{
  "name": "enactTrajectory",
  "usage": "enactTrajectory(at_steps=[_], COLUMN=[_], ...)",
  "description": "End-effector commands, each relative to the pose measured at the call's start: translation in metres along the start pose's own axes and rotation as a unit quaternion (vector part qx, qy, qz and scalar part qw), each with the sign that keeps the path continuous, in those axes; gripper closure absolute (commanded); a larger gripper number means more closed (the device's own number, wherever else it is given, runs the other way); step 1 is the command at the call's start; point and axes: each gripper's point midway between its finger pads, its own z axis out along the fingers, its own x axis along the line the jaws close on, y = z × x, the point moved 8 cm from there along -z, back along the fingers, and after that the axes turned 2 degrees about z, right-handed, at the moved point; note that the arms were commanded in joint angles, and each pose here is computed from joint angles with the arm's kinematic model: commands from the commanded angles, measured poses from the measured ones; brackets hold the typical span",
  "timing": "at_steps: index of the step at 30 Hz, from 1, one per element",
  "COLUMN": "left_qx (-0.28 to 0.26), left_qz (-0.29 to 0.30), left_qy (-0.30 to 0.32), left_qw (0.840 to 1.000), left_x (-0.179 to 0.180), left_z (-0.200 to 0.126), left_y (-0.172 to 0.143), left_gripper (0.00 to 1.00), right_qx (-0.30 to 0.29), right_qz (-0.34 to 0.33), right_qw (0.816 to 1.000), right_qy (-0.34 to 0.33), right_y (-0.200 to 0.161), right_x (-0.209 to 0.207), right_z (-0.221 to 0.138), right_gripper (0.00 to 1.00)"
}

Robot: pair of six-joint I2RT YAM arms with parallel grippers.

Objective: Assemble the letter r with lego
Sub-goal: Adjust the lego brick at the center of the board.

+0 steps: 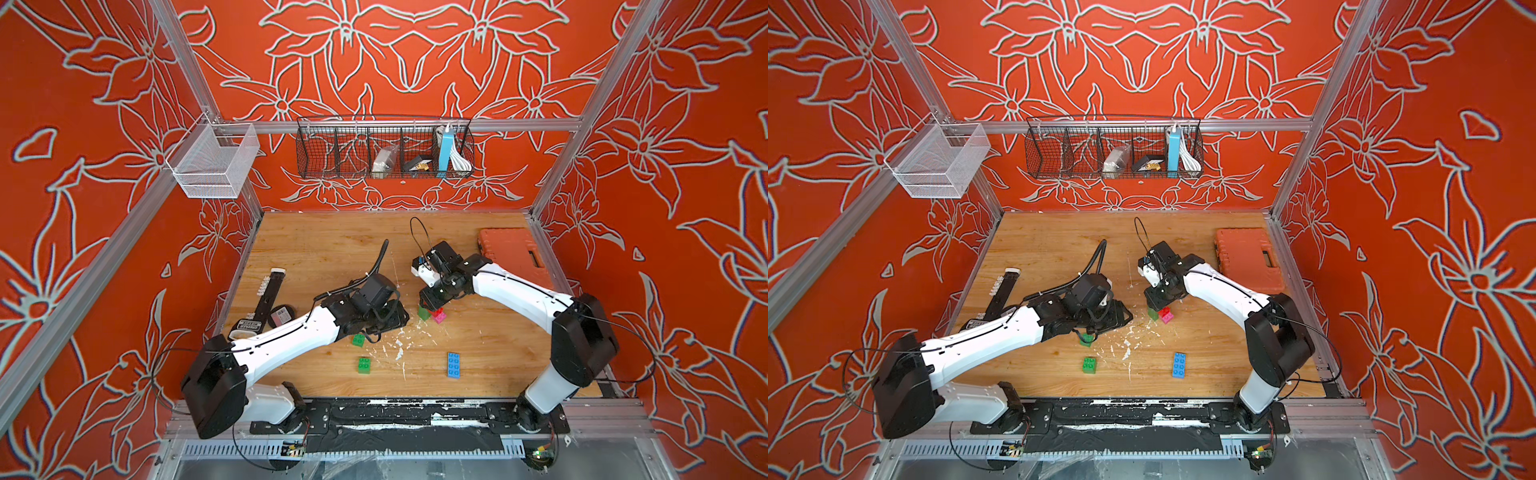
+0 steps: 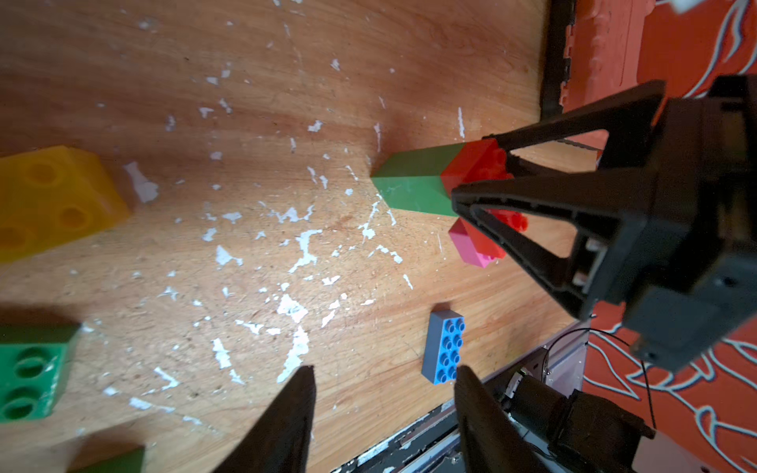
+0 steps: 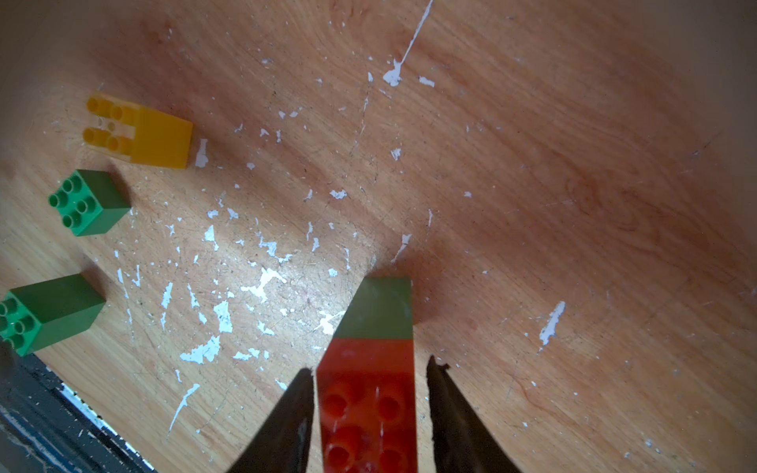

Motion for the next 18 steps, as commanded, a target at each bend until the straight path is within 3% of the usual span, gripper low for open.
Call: enactTrajectory(at_steps=[1, 11, 18], left_qx=[-0.014, -0.033, -0.048], left_qz=[-0.003, -0.023, -0.028], left_qy=[0.022, 0.036, 0.036], left_qw=[1.000, 0.999, 0.998], left_x=[0.016, 0.050, 0.061], left_z=[-0.010, -0.032, -0.045], left_y=[-0.001, -0.009, -0.009], left_gripper=[0.44, 0.44, 0.45], right_qx=[0.010, 0.037, -0.004], right_qz=[0.001, 0.026, 0.105], right_qw=[1.000, 0.999, 0.987], right_qy=[0.006, 0.021, 0.124], right_y=[0.004, 0.002, 0.006], right_x=[0.003, 0.001, -0.008], right_z=[0.002, 0.018, 0.016], right_gripper=[0.54, 0.66, 0.71])
